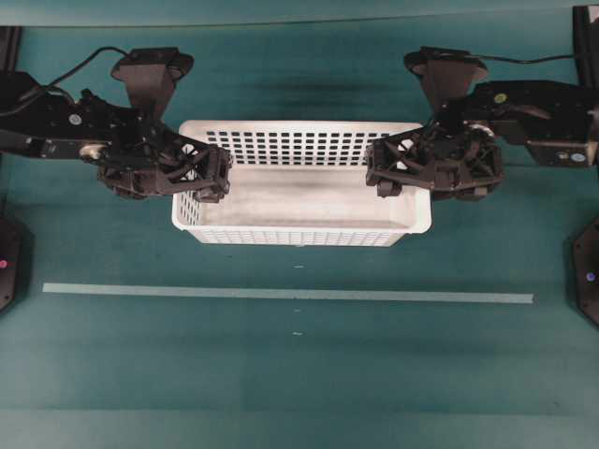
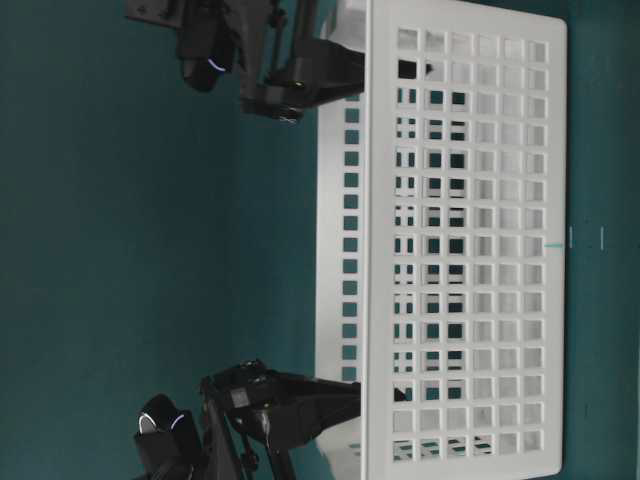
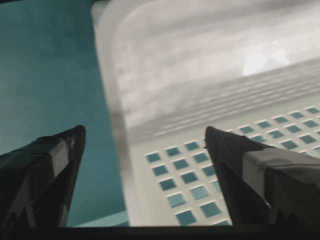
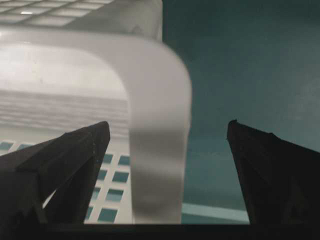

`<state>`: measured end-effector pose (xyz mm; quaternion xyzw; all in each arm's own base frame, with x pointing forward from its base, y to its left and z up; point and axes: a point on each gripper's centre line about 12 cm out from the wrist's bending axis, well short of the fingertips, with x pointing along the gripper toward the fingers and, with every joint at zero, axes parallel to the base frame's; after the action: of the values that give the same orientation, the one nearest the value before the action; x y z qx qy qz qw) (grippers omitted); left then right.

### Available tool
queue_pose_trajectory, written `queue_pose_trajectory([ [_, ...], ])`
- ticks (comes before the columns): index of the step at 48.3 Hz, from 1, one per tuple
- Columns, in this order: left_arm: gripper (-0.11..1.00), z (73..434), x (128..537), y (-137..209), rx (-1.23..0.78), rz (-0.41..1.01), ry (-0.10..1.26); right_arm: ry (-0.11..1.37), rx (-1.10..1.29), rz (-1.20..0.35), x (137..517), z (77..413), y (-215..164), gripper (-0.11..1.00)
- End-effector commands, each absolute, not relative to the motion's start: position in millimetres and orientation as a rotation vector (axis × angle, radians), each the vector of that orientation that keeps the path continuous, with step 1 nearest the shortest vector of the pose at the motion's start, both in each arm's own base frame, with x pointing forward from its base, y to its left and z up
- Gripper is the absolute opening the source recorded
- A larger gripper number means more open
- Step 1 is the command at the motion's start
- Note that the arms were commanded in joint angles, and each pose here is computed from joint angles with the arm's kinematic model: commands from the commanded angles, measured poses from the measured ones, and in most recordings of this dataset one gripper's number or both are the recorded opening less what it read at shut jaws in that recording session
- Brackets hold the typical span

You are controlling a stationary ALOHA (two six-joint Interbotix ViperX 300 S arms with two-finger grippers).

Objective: Lift the white basket with both hands.
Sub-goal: 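Close both grippers on the basket's end rims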

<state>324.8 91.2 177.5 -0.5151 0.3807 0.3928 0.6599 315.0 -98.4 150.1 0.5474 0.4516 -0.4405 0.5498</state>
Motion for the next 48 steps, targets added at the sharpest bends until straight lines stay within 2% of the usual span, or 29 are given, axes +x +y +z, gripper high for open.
queue_pose_trajectory([
  [1, 0.96, 181.6, 328.6, 93.5, -1.165, 0.876, 0.836, 1.068, 1.285, -1.039, 318.1, 148.8, -98.6, 0.97],
  [14, 0.95, 179.7, 327.3, 93.1, -1.171, 0.878, 0.833, 1.06, 1.293, -1.05, 318.1, 148.8, -99.0, 0.96],
  [20, 0.88, 179.3, 328.1, 93.3, -1.172, 0.874, 0.826, 1.045, 1.307, -1.056, 319.1, 149.0, -99.4, 0.93],
  [22, 0.82, 179.9, 328.8, 93.5, -1.172, 0.871, 0.822, 1.04, 1.313, -1.06, 319.4, 148.5, -99.5, 0.89],
  [25, 0.65, 179.5, 328.4, 93.4, -1.173, 0.873, 0.823, 1.032, 1.326, -1.069, 319.4, 148.2, -99.5, 0.78],
  [32, 0.24, 177.6, 326.0, 92.7, -1.174, 0.877, 0.828, 1.01, 1.374, -1.102, 318.6, 147.9, -99.8, 0.39],
  [36, 0.08, 177.1, 325.6, 92.7, -1.172, 0.878, 0.829, 1.007, 1.383, -1.112, 318.2, 147.0, -99.7, 0.19],
  [41, -0.03, 177.1, 325.5, 93.1, -1.175, 0.879, 0.829, 1.006, 1.384, -1.111, 318.4, 147.0, -99.8, 0.17],
  [48, -0.04, 177.1, 325.6, 92.7, -1.172, 0.878, 0.829, 0.979, 1.387, -1.098, 321.2, 147.7, -101.1, 0.17],
])
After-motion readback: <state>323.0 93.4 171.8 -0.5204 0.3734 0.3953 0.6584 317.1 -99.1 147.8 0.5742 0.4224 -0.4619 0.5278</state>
